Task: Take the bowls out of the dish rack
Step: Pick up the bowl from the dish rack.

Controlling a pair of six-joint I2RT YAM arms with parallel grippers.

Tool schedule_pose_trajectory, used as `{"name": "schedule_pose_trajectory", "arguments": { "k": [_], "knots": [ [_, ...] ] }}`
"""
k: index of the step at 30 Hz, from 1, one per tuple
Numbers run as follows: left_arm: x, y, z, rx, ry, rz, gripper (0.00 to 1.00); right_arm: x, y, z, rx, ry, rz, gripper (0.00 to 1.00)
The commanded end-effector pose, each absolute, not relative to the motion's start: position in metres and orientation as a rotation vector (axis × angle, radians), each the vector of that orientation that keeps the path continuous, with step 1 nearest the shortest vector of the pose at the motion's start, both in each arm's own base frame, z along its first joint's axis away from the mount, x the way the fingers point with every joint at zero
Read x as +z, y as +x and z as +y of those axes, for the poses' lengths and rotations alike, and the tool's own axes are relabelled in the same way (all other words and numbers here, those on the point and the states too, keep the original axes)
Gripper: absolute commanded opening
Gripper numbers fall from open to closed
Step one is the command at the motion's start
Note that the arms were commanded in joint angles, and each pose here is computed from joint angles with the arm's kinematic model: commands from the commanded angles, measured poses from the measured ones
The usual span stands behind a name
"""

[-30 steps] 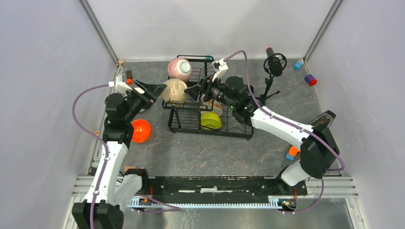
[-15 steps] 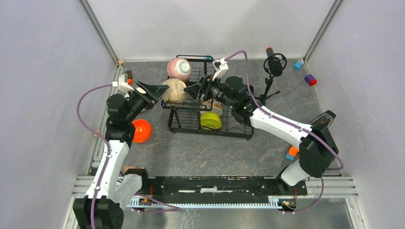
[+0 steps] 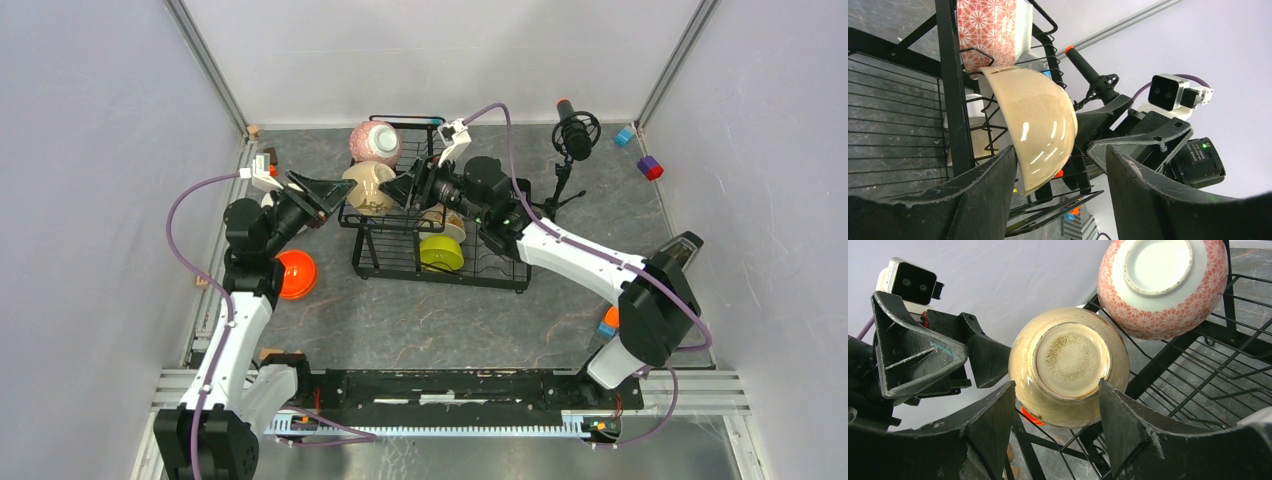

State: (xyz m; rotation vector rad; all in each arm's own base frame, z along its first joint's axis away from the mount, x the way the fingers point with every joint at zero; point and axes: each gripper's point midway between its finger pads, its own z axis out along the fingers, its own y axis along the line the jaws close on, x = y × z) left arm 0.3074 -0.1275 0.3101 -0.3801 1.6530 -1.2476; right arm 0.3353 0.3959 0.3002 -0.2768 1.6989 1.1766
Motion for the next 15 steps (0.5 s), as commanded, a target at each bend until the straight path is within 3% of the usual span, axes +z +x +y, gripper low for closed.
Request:
{"name": "schedule_pose_trajectory", "arguments": {
  "k": [1, 15],
  "knots": [
    [0.332, 0.302, -0.136, -1.341, -0.306, 1.589, 0.70, 0.284, 0.345, 0.397, 1.137, -0.273, 1.752, 0.67],
    [0.335, 0.302, -0.147, -1.422, -0.266, 1.573, 0.65, 0.274, 0.340, 0.396, 1.164, -0.280, 1.766, 0.64]
  ]
}}
